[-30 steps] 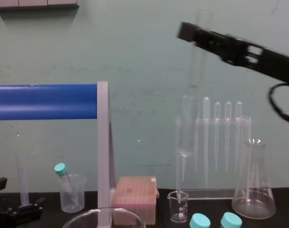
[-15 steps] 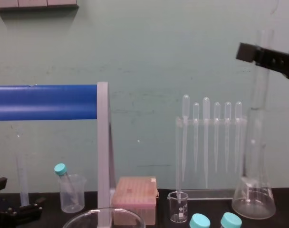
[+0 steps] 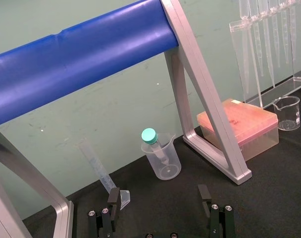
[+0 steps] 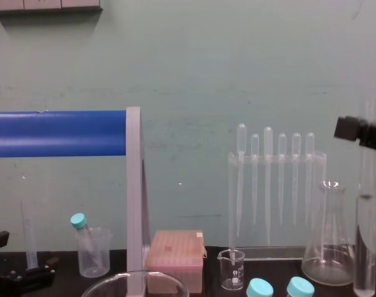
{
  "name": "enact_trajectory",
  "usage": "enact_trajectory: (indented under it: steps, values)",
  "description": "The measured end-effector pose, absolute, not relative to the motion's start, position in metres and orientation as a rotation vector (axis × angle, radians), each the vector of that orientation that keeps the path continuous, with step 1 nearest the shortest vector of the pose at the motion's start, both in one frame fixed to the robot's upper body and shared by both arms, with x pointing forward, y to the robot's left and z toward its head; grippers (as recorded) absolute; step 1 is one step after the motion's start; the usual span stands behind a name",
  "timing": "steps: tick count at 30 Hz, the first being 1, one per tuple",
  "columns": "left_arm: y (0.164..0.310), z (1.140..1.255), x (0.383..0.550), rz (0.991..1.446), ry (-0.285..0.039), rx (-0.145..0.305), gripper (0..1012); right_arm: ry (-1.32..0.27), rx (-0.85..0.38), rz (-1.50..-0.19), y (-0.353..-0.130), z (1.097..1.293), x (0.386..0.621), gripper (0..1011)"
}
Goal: Hold the test tube with one hand and immerse one end into the beaker, then return it to the test tube rack.
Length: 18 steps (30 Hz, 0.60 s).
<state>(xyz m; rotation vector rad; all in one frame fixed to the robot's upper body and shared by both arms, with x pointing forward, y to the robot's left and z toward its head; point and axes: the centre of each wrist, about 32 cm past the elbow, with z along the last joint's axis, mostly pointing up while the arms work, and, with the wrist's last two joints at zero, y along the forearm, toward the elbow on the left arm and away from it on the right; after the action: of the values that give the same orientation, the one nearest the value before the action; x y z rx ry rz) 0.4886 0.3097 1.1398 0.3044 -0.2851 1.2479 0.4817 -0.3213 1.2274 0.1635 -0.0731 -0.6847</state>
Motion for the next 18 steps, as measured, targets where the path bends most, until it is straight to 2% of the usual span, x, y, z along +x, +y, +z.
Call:
enact_trajectory:
  steps: [18]
  values:
    - [0.31,1.14,0.489,1.248,-0.285,0.304,1000,0.007,0.135,-0.645,-0.313,1.208,0.493,224]
